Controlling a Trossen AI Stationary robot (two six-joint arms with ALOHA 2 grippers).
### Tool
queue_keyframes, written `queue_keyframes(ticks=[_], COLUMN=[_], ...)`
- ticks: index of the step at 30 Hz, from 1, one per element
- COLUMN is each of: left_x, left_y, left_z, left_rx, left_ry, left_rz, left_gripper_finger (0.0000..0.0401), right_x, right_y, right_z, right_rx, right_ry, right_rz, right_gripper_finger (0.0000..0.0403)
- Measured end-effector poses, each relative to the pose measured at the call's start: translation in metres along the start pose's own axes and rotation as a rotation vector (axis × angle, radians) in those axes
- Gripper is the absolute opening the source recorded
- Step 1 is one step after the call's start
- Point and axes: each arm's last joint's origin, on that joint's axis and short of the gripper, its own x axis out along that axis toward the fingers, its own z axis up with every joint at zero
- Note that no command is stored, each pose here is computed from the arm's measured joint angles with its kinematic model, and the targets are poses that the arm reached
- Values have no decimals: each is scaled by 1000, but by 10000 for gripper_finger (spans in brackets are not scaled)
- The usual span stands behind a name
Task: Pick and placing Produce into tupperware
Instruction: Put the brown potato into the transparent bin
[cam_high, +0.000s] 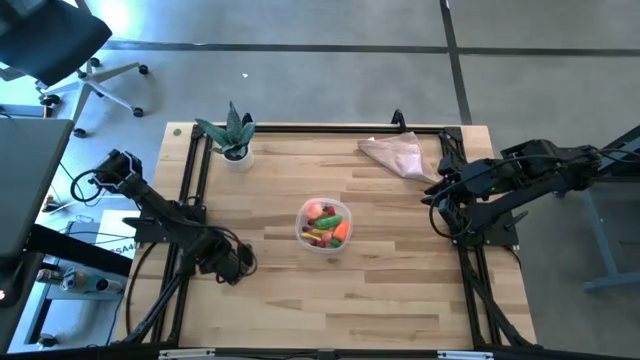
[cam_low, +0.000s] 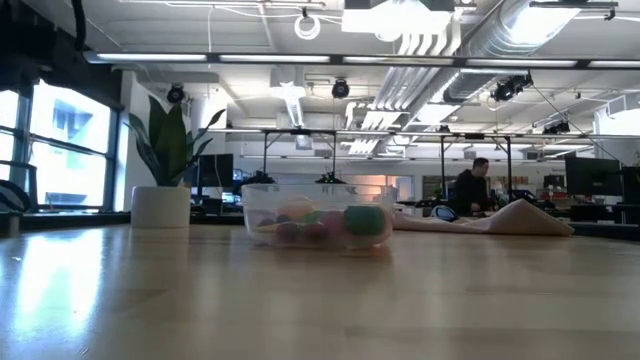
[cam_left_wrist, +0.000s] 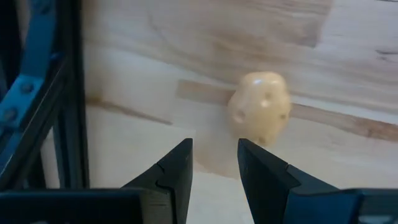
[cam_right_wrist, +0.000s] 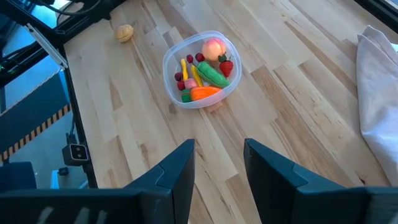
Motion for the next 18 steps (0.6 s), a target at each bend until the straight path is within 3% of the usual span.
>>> queue_keyframes(ticks=[6, 11, 18], left_x=[0, 0, 0], left_y=[-5, -6, -6], left_z=[-1, -1, -1], left_rx=[112, 116, 133], left_ry=[-41, -53, -54], left_rz=[-103, -125, -124], left_gripper_finger=[117, 124, 184], right_x=[0, 0, 0], right_y=[0, 0, 0], right_z=[0, 0, 0], right_rx=[0, 0, 0], right_ry=[0, 0, 0], right_rz=[0, 0, 0], right_gripper_finger=[130, 130, 130])
